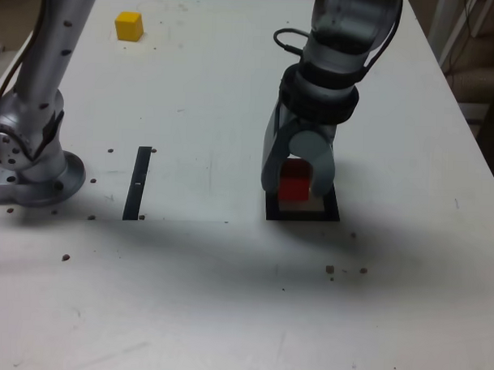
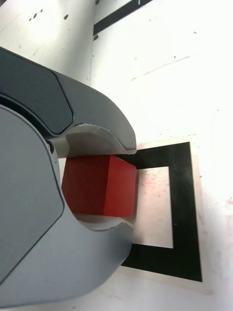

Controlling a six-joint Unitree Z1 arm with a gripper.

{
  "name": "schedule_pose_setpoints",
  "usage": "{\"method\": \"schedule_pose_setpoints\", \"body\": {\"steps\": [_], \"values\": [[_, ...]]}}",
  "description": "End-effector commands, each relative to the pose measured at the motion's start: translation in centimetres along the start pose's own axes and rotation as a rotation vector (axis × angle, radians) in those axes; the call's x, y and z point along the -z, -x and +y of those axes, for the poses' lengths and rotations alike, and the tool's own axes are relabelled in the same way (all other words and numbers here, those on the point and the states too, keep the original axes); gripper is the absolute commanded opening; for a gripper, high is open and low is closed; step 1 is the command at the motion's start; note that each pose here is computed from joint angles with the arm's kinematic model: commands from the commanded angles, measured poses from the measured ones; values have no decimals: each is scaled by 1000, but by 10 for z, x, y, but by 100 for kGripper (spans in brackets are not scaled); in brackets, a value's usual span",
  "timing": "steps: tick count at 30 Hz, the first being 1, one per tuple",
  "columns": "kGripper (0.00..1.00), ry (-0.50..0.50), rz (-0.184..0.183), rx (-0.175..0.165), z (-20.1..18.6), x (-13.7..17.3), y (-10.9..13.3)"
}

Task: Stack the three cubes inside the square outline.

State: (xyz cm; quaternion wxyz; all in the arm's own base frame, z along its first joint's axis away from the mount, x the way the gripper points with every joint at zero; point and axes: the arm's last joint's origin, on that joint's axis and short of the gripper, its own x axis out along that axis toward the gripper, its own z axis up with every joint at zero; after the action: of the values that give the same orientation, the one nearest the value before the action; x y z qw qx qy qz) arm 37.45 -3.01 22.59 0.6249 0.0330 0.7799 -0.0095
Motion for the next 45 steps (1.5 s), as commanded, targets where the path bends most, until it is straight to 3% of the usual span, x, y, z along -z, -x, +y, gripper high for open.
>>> {"method": "schedule_pose_setpoints", "body": {"steps": [1,6,8,13,15,24,37,45], "values": [[31,2,10,3,3,-3,-6],[31,5,8,6,7,-6,-12],[36,1,2,6,7,-7,-13],[84,-15,-3,8,9,-7,-16],[98,-15,1,10,10,-6,-17],[100,-10,-18,9,10,4,-9],[100,15,-67,-37,16,47,32],[100,79,-44,-69,44,73,44]]}}
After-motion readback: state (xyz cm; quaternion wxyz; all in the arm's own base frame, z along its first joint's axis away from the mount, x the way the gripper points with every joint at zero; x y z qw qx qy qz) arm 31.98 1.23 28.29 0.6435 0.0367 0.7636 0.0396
